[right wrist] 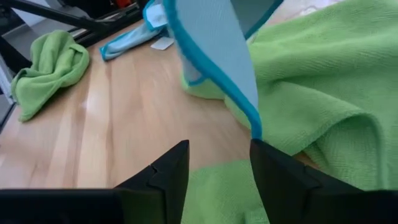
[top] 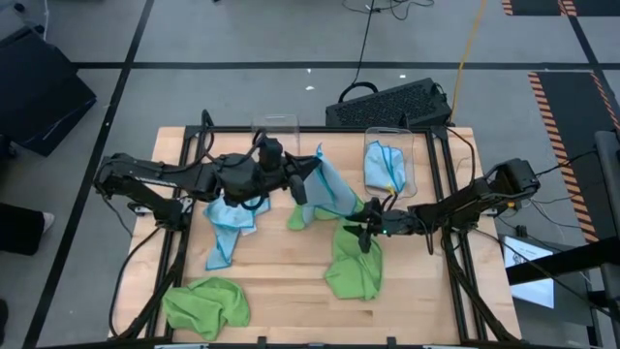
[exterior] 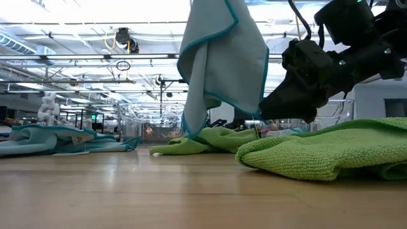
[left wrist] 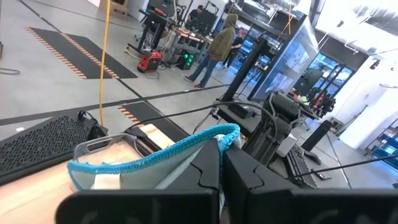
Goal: Fold microfiber towels
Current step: Fold the right blue microfiber towel
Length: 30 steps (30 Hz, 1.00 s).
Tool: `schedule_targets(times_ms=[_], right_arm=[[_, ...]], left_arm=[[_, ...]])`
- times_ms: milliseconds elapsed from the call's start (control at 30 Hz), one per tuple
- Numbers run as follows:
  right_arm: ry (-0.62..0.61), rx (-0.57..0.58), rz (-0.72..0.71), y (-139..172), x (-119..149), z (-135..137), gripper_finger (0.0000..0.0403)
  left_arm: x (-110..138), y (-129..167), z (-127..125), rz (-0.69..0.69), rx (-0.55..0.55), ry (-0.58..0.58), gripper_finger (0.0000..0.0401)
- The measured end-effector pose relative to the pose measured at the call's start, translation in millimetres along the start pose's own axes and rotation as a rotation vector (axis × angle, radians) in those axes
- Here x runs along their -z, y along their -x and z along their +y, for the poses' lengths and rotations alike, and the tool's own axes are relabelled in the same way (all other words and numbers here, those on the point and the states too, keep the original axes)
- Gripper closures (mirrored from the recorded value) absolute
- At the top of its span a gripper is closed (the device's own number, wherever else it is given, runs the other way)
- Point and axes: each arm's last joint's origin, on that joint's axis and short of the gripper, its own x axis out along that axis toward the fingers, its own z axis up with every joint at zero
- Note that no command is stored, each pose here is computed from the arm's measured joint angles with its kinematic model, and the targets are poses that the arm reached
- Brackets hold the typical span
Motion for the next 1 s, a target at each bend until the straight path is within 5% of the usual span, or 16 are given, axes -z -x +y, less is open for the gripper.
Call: schedule_targets(times_ms=[600,1000], right_arm=[[0.005,-0.002,-0.071,2,-3,6,0.0263],[0.050,-0.135,-0.131,-1,-20,21,0.0263]], left_arm=[[-14,11,1,-0.030,0.014,-0.016,0.0398],[-14,11,1,-0.031,0.014,-0.016,0.0396]])
